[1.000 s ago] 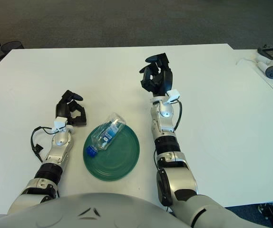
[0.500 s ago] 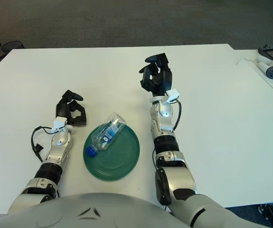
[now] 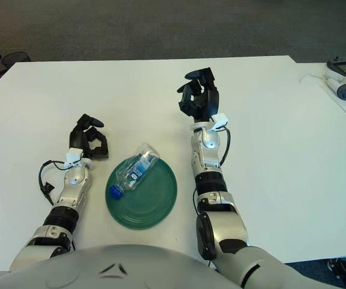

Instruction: Put the bottle into the plate.

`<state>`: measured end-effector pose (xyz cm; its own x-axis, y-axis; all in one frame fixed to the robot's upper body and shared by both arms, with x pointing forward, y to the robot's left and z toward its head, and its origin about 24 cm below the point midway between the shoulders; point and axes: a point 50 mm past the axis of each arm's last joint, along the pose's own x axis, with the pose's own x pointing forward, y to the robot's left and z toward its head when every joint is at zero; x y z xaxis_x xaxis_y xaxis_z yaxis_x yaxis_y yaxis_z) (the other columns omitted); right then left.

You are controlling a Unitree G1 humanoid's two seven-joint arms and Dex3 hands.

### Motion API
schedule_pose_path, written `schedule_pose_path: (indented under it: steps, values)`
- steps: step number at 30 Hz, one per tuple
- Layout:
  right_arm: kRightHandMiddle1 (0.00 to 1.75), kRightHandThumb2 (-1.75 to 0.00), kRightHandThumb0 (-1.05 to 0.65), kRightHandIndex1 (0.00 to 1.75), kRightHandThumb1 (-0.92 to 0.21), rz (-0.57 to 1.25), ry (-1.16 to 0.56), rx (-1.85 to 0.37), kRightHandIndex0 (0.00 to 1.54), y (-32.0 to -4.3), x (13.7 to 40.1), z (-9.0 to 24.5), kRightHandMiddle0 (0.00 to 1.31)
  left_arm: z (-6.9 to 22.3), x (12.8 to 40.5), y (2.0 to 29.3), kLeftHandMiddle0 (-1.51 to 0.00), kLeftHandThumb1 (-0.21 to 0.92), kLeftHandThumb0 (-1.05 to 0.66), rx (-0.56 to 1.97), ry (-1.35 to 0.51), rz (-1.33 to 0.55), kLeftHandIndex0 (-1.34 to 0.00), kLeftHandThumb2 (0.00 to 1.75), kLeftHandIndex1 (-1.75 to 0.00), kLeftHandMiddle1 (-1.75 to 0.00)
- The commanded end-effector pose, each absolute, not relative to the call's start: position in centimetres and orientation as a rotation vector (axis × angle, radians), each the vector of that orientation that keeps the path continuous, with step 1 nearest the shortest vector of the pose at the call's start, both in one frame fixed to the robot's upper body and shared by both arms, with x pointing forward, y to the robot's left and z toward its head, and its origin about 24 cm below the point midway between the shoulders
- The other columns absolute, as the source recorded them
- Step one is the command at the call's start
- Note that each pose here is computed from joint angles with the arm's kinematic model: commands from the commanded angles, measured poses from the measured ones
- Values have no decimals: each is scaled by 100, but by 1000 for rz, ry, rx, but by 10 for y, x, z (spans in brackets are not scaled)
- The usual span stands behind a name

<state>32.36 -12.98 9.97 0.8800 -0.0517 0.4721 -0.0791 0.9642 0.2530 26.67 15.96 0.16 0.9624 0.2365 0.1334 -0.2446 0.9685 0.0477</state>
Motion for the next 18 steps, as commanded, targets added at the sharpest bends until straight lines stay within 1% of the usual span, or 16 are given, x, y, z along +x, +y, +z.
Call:
schedule_pose_path:
  steps: [1,18]
  values:
    - [159,-96,0,173,-58,27,-511,267,46,-127,327,106,29,-10,258,164,-91,-6,0,82,-80,246,-67,172,-175,-168]
    - [159,-96,0,173,-58,27,-511,267,46,-127,327,106,29,-10,258,165,-91,-6,0,80,-75,251,-67,172,-175,-167]
